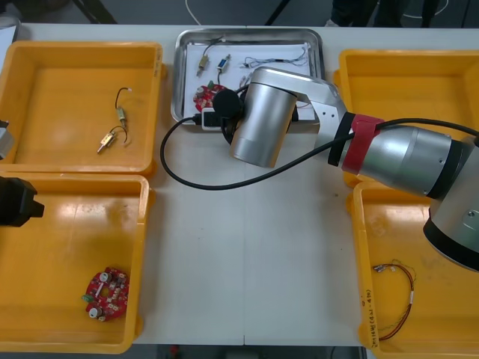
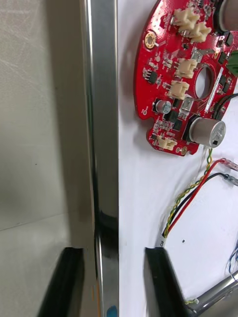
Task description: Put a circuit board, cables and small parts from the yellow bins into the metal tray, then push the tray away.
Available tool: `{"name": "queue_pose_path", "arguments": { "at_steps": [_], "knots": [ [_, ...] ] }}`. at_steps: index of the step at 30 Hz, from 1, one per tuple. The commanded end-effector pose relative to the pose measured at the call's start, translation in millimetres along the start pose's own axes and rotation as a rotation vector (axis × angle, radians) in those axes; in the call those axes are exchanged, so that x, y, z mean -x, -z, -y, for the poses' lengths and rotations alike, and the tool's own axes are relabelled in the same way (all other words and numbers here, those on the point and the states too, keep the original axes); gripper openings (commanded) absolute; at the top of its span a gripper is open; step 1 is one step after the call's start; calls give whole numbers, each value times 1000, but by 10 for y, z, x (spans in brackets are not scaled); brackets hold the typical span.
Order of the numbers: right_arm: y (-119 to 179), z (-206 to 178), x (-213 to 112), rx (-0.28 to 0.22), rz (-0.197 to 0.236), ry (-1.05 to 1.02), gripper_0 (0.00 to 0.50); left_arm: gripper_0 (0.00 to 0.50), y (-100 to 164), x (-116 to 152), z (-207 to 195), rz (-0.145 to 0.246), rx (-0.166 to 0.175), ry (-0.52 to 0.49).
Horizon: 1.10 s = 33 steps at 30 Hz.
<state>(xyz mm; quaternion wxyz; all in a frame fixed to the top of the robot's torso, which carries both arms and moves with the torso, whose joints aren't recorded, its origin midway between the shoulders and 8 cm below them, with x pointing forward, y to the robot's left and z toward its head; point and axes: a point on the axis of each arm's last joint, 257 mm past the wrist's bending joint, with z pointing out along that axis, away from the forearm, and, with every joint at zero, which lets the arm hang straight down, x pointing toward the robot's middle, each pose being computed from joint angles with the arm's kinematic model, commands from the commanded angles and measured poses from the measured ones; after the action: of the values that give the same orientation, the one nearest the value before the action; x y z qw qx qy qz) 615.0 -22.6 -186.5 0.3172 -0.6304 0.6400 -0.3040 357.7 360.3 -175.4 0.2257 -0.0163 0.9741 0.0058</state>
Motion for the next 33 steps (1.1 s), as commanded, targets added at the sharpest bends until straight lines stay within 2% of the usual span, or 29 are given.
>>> {"name": "queue_pose_path", "arguments": {
  "at_steps": [1,4,9,13,16,20,25,26,28,33],
  "knots": [
    [165,270,257,-56,32,73,500,500,122,4,-143,17,41,-49],
    [191,269,257,-50,27,65,500,500,122,4,-143,17,41,-49],
    [381,144,244,49,-2,-36,500,500,122,4,-143,17,41,-49],
    [552,80,238,96,3,-112,500,500,122,4,-143,17,41,-49],
    [710,5,149,141,-15,-170,500,500,122,4,-143,17,41,-49],
    [990,-91,-9,204,-49,-250,500,500,122,4,-143,17,41,-49],
    [1291,-189,-292,262,-121,-341,500,500,122,4,-143,17,41,-49],
    [1350,-166,-312,265,-111,-373,500,500,122,4,-143,17,41,-49],
    [1451,-76,-288,259,-60,-471,500,500,122,4,-143,17,41,-49],
    [1587,72,-358,258,6,-670,500,500,122,4,-143,17,41,-49]
  ]
}}
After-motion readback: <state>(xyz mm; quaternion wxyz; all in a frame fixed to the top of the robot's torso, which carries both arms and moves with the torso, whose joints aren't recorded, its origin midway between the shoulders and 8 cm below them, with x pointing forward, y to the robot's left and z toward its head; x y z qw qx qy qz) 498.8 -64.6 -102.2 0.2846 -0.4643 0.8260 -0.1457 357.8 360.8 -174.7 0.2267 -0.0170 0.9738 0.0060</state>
